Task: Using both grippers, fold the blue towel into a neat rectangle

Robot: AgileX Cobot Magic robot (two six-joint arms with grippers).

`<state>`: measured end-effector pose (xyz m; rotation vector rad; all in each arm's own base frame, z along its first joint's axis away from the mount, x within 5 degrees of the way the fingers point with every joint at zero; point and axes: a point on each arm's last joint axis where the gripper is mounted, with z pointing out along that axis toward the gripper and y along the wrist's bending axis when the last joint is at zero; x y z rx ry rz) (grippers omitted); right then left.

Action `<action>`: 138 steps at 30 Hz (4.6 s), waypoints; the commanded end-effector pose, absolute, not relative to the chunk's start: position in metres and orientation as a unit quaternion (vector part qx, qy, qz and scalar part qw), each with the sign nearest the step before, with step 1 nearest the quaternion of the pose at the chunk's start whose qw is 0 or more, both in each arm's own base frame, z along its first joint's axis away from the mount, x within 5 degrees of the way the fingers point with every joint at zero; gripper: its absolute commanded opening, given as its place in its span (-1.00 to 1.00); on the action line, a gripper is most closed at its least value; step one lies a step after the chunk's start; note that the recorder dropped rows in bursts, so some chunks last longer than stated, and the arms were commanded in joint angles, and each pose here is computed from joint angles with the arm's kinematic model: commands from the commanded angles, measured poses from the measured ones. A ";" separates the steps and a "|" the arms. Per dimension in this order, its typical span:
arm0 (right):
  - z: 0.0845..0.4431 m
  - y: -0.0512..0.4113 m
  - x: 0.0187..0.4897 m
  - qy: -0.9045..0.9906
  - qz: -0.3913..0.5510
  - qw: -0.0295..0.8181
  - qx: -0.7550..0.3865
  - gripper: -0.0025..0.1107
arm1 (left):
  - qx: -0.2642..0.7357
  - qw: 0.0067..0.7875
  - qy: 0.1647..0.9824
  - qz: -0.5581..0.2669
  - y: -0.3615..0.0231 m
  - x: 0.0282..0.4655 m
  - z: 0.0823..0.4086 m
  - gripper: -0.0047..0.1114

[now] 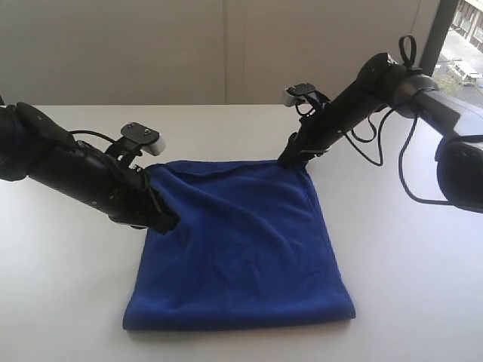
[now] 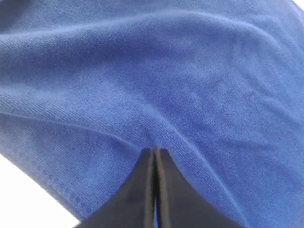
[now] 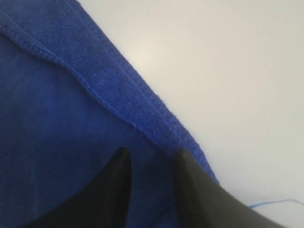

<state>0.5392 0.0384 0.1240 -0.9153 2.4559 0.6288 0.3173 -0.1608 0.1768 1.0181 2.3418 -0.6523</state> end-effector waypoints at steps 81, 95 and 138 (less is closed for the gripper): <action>0.165 0.033 0.537 0.882 0.183 0.245 -0.357 -0.96 | 0.373 0.251 0.859 -0.244 -0.162 0.315 0.178 -0.91; 0.130 0.030 0.536 0.897 0.204 0.199 -0.339 -0.40 | 0.375 0.248 0.858 -0.248 -0.163 0.314 0.178 -0.91; 0.149 0.023 0.543 0.902 0.155 0.244 -0.321 -0.96 | 0.374 0.250 0.859 -0.246 -0.162 0.314 0.178 -0.91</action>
